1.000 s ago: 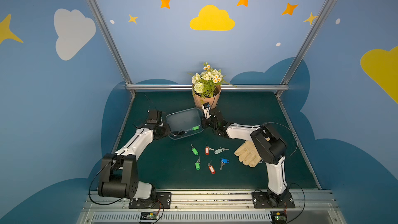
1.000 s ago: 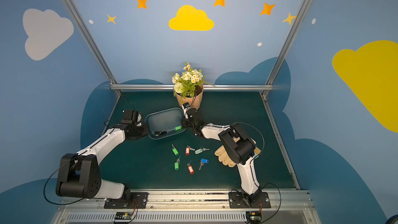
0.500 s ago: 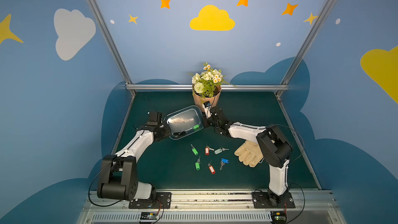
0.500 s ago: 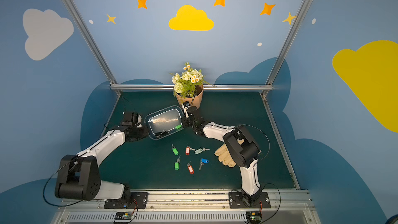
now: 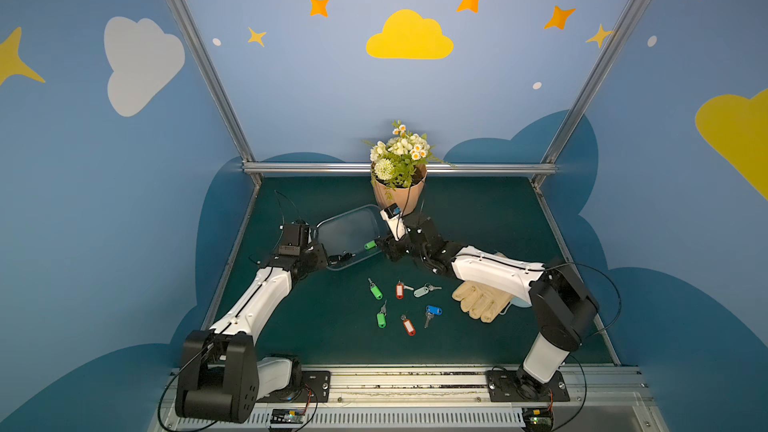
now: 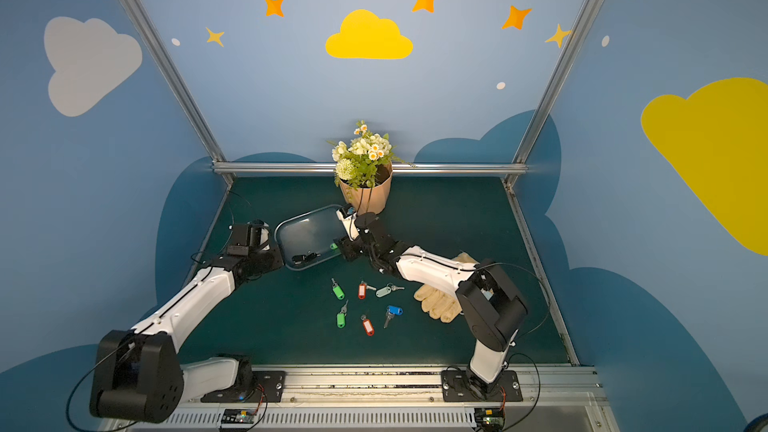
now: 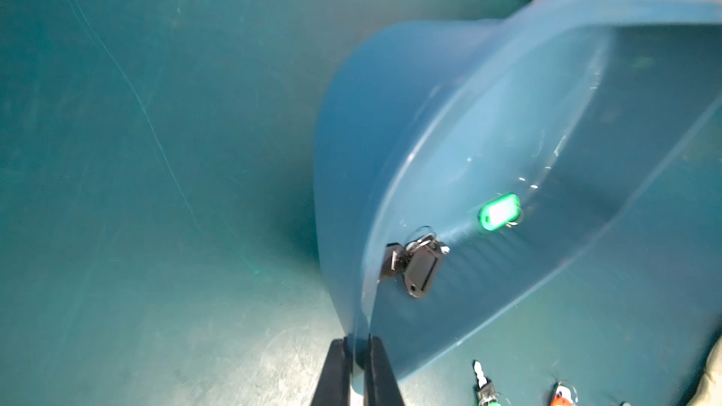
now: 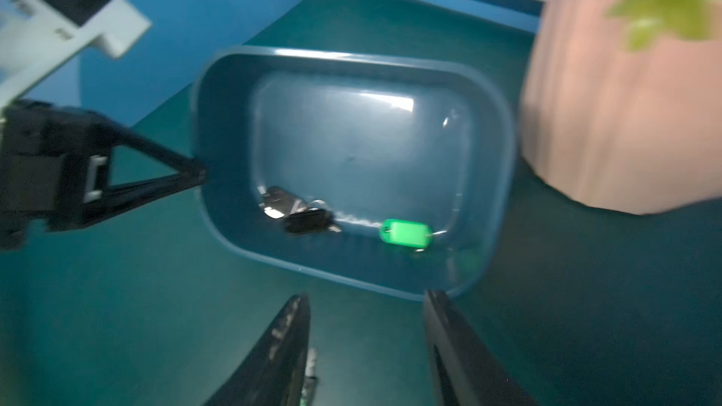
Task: Take the keys out of the storage box
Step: Adjust the storage box at the center of the board, then pick up the key from the storage box.
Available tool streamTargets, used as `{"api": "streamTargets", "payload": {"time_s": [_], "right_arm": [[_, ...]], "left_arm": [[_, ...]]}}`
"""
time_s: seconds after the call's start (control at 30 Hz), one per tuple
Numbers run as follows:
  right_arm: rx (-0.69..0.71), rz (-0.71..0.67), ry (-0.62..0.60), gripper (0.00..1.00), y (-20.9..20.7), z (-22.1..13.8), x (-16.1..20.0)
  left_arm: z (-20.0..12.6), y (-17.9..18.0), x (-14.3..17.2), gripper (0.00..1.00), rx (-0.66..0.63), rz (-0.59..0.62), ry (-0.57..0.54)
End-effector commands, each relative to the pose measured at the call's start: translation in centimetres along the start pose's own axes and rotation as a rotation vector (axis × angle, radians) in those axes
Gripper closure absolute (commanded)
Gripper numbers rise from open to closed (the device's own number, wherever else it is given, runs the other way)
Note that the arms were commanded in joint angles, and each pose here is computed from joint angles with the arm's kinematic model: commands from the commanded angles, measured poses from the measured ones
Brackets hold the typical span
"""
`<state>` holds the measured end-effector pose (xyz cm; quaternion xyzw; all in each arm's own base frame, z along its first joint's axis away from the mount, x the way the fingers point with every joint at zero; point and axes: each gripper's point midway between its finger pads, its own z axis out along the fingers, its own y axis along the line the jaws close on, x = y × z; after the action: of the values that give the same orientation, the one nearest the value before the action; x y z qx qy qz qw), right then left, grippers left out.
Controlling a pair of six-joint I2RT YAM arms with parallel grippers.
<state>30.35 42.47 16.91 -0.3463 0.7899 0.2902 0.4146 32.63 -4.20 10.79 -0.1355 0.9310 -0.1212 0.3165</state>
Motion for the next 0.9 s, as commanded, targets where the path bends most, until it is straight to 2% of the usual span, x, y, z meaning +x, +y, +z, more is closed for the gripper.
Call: {"api": "streamTargets", "payload": {"time_s": [0.0,0.13,0.3,0.47,0.67,0.87], "right_arm": [[-0.109,-0.066,0.101,0.42,4.3,2.2,2.4],[-0.112,-0.036,0.188,0.41,4.7,5.6,3.7],[-0.004,0.012,0.329,0.42,2.9,8.7,5.2],[0.094,0.003,0.409,0.42,1.1,10.5,6.5],[0.15,0.017,0.408,0.4,0.1,11.8,6.7],[0.113,-0.006,0.356,0.41,0.5,13.8,6.6]], "left_arm": [[-0.4,-0.6,-1.2,0.98,0.03,0.048,-0.084],[-0.3,-0.6,-0.5,0.98,0.039,0.072,-0.089],[-0.1,-0.7,0.0,0.98,0.053,0.094,-0.09],[-0.1,-1.0,0.1,0.98,0.072,0.105,-0.091],[-0.2,-1.2,0.1,0.98,0.082,0.109,-0.094],[0.0,-1.2,0.1,0.98,0.081,0.109,-0.089]]}}
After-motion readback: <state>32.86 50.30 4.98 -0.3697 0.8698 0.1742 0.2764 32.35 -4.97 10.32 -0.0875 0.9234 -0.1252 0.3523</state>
